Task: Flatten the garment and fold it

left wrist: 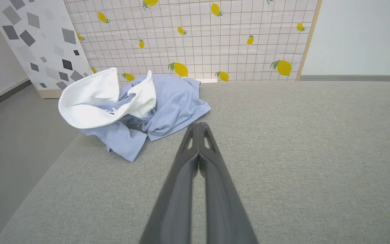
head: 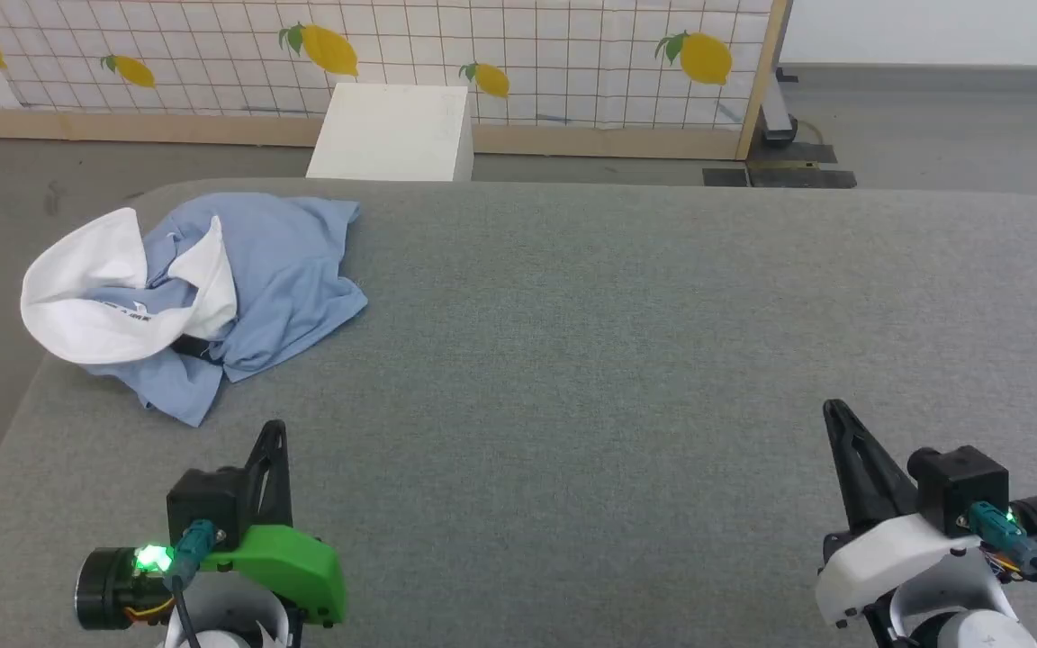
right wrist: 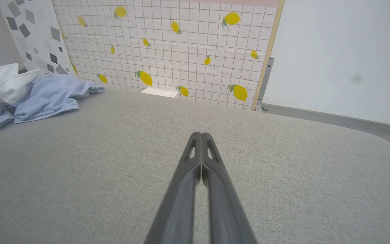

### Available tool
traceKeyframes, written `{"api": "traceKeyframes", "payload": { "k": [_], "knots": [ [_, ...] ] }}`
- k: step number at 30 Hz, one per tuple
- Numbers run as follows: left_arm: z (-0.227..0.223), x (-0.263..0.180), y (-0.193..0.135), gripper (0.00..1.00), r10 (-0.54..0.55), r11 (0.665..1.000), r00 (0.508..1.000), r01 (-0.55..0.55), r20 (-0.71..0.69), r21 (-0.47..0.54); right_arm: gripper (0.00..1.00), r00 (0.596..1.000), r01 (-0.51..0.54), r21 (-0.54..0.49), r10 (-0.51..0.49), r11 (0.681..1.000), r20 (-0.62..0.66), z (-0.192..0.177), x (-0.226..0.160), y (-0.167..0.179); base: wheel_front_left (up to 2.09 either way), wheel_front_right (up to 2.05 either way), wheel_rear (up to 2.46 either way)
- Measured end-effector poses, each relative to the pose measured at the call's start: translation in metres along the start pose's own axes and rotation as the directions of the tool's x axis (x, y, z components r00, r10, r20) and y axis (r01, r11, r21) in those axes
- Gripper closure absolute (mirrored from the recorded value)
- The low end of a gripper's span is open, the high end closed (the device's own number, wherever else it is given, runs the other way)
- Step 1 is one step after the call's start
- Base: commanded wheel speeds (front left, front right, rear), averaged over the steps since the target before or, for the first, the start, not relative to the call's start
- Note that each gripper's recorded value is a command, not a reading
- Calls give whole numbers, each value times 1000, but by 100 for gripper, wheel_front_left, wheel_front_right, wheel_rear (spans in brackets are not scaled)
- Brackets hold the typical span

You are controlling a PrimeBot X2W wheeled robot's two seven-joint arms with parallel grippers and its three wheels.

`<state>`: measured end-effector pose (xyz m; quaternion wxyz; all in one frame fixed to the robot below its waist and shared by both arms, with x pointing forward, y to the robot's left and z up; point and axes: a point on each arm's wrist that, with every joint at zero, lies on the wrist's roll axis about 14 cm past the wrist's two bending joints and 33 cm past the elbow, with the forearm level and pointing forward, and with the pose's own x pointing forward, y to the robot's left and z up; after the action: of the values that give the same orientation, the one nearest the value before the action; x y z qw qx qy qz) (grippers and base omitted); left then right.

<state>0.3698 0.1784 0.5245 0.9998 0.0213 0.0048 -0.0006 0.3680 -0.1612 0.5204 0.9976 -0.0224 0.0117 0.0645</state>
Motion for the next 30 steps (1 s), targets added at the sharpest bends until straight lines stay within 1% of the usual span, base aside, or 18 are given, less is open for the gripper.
{"api": "traceKeyframes", "payload": {
  "k": [30],
  "knots": [
    [0, 0, 0, 100, 0, 1000, 1000, 0, 0, 0, 100, 1000, 0, 0, 0, 1000, 0, 0, 0, 0, 0, 0, 0]
  ]
}}
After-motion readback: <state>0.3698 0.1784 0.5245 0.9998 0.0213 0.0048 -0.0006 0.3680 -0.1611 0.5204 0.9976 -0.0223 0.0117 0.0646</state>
